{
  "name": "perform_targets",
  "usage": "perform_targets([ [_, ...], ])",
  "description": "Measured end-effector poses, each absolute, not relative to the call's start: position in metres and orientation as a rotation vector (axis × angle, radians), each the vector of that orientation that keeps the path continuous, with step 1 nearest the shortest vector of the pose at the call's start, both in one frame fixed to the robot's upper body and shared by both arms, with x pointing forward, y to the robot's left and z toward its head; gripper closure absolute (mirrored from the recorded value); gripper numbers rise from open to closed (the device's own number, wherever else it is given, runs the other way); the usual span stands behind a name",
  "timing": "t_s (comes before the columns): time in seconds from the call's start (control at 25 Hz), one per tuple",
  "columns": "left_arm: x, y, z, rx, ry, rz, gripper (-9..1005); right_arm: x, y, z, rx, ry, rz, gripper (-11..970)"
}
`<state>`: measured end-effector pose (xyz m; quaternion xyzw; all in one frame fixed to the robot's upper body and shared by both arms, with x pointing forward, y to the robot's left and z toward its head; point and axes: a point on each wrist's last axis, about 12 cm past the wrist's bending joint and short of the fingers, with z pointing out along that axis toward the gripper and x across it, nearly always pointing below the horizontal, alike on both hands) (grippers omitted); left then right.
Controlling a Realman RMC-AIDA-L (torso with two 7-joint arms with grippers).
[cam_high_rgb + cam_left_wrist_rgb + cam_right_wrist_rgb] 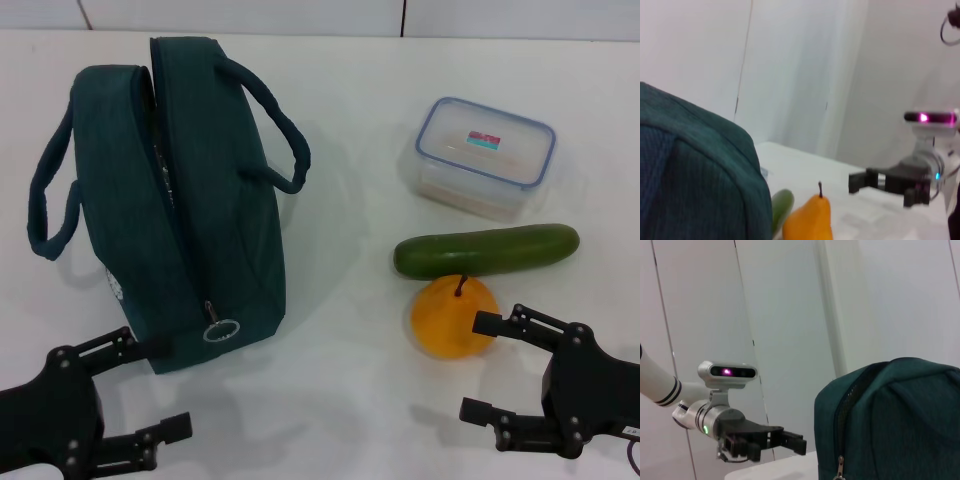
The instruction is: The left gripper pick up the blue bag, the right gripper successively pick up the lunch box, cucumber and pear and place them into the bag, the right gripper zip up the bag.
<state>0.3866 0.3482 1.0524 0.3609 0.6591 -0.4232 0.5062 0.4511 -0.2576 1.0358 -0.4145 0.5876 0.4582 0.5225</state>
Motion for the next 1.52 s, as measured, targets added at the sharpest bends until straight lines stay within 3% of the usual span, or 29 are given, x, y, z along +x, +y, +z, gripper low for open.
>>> perform_targets([
  [0.48, 0.399, 0.37, 1.087, 0.555, 1.527, -1.177, 166, 0.451, -0.258, 1.036, -0.99, 1.41, 1.1, 87],
  [0.84, 0.446, 0.395, 1.119, 0.284, 1.598, -1.283, 167, 0.452, -0.257, 1.036, -0.989, 1.407, 1.101, 87],
  [1.2, 0.492, 0.43, 1.18, 0.118, 1.92, -1.238, 167, 0.452, -0.256, 1.036, -0.986, 1.406, 1.103, 87],
  [1.52, 0.533, 0.411, 1.216, 0.125, 2.362, -1.063, 168, 0.452, -0.256, 1.036, -0.986, 1.405, 1.102, 87],
])
